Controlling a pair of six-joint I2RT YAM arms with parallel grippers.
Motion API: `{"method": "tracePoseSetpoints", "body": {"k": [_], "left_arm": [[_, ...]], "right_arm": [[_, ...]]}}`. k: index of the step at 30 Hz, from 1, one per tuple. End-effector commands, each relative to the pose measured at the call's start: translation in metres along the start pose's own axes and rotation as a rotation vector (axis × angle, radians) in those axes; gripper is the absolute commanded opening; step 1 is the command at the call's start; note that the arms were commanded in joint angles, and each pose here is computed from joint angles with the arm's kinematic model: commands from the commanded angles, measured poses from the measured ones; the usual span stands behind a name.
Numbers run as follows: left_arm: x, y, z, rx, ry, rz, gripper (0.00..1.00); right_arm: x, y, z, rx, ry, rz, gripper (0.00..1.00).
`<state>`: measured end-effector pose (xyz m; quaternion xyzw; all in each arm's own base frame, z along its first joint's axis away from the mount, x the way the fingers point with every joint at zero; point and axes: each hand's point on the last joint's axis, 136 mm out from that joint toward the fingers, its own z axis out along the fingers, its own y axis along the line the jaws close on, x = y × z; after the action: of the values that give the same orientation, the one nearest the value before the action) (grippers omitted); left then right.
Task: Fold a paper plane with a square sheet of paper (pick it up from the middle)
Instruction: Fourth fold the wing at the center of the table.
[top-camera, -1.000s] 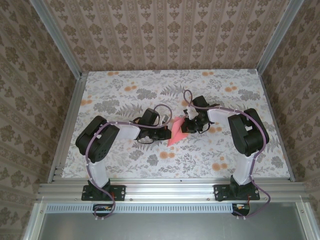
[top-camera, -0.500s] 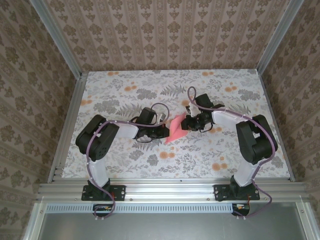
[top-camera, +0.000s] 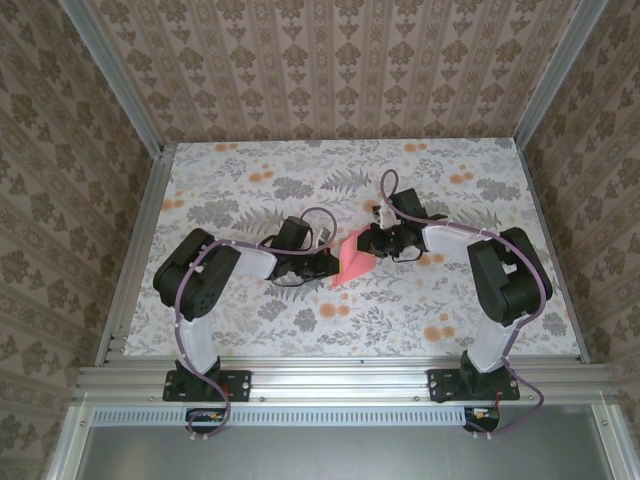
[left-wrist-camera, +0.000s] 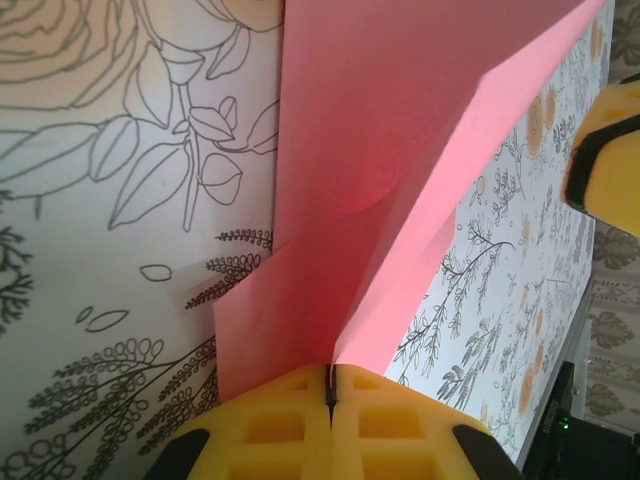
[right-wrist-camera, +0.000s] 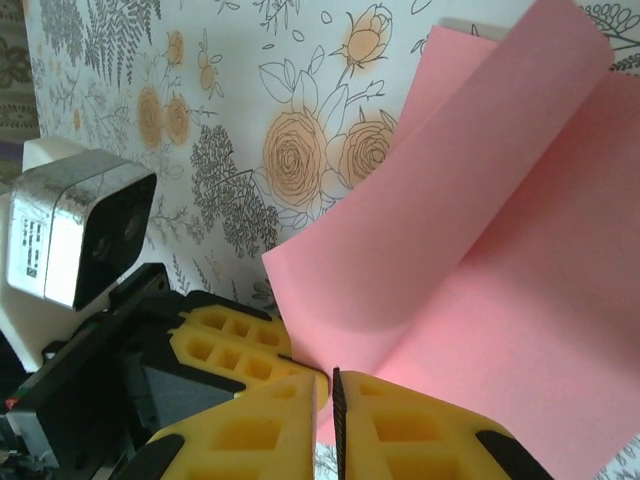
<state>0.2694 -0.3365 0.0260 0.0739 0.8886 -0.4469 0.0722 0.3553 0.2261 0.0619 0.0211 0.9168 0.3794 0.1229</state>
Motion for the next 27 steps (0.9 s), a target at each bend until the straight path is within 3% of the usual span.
{"method": "tracePoseSetpoints", "body": {"k": [1, 20, 27], "left_arm": [[0.009, 0.001, 0.004, 0.012, 0.017, -0.046, 0.02], [0.004, -0.022, 0.003, 0.056, -0.071, -0.099, 0.02], [0.001, -0.008, 0.0, 0.055, -0.082, -0.137, 0.03]], "right_arm": [[-0.001, 0.002, 0.003, -0.023, 0.007, 0.026, 0.15], [0.018, 0.003, -0.018, -0.01, 0.001, 0.009, 0.15], [0.013, 0.007, -0.012, -0.065, -0.019, 0.055, 0.12]]}}
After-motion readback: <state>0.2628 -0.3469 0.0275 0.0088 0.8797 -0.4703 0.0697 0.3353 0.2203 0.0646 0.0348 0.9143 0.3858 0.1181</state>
